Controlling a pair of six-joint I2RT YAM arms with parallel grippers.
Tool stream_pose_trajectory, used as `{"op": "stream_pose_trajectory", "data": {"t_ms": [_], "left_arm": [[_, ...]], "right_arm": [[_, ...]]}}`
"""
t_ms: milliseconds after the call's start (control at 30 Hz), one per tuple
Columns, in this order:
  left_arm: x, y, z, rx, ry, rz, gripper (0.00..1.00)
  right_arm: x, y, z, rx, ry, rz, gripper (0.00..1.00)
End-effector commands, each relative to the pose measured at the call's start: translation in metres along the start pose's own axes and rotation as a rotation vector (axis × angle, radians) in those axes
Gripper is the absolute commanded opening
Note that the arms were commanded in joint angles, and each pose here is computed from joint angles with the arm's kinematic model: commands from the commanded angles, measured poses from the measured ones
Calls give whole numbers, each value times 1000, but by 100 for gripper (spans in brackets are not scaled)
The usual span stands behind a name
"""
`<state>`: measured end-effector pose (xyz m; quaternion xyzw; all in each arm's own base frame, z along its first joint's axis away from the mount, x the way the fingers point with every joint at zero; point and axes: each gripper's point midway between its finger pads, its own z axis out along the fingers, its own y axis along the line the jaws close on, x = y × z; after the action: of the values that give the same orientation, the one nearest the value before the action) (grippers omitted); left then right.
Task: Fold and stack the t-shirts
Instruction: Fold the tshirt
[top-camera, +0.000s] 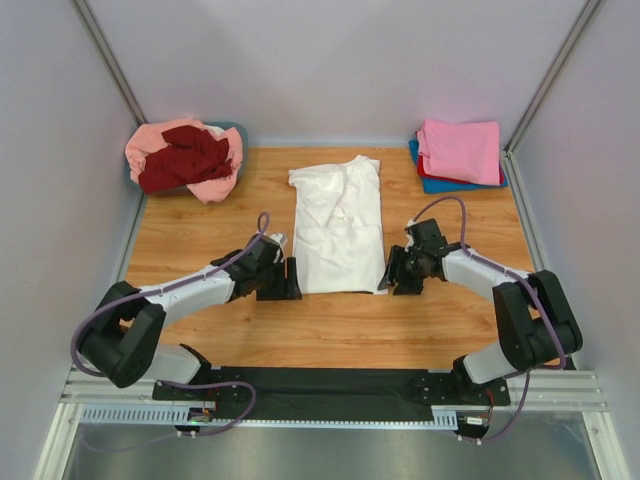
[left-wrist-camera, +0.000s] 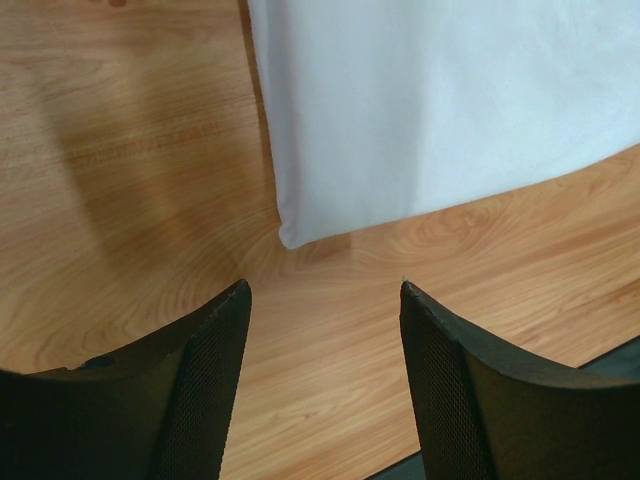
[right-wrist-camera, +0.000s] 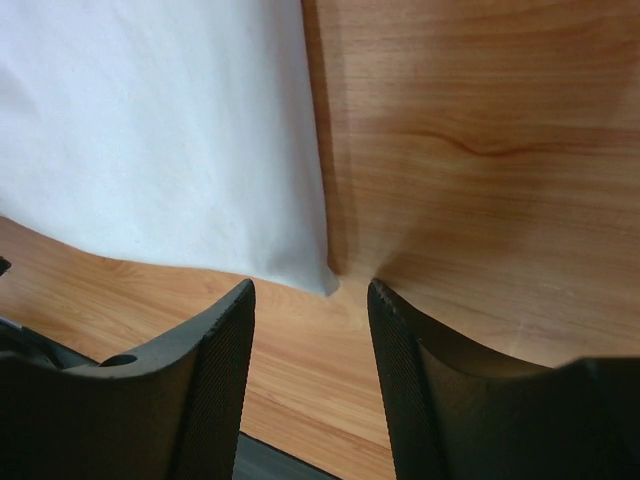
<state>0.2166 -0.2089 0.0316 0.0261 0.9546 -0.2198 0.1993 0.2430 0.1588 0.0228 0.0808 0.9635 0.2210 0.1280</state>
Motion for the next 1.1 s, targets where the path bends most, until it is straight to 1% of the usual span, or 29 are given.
{"op": "stream_pose_trajectory", "data": {"t_ms": [0,100,233,400,433,500,533,567,600,633,667,700,733,767,933,1033,1067], "left_arm": [[-18,-6,4,15,-62,9,69],[-18,-4,9,11,-62,3,68],[-19,-2,13,2,-62,-3,68],[-18,-1,18,5,-54,-8,63],[-18,-1,19,8,-52,-8,59],[-16,-2,21,14,-45,-8,55],[-16,-2,21,18,-45,-10,52],[-14,-1,22,16,-42,-11,46],[-14,-2,22,23,-44,-10,43],[-15,-3,22,29,-45,-6,37],[-14,-2,23,29,-41,-5,24],[-14,-4,23,37,-38,1,19],[-15,-8,22,52,-33,12,6],[-17,-9,21,55,-35,12,0],[-18,-10,5,22,-39,32,0],[-15,-13,-13,12,-54,50,0],[-15,-19,-23,28,-75,65,0]], "right_arm": [[-11,1,13,-9,-27,-4,51],[-10,1,18,-13,-13,-1,47],[-8,0,23,-17,10,-1,38],[-5,-1,25,-15,28,-2,33],[-4,-1,25,-16,29,-4,33],[-4,-1,24,-16,29,-4,30],[-3,-1,23,-19,32,-3,27],[-3,0,23,-21,30,-3,25],[-1,-1,23,-20,35,-3,22],[-2,0,23,-28,33,0,17],[0,0,23,-28,36,1,14],[0,0,23,-29,37,2,10],[0,1,23,-34,37,1,1],[0,1,23,-38,37,1,0],[0,6,11,-54,14,-5,0],[2,11,-4,-71,-12,-5,0],[4,12,-7,-77,-17,-3,0]]}}
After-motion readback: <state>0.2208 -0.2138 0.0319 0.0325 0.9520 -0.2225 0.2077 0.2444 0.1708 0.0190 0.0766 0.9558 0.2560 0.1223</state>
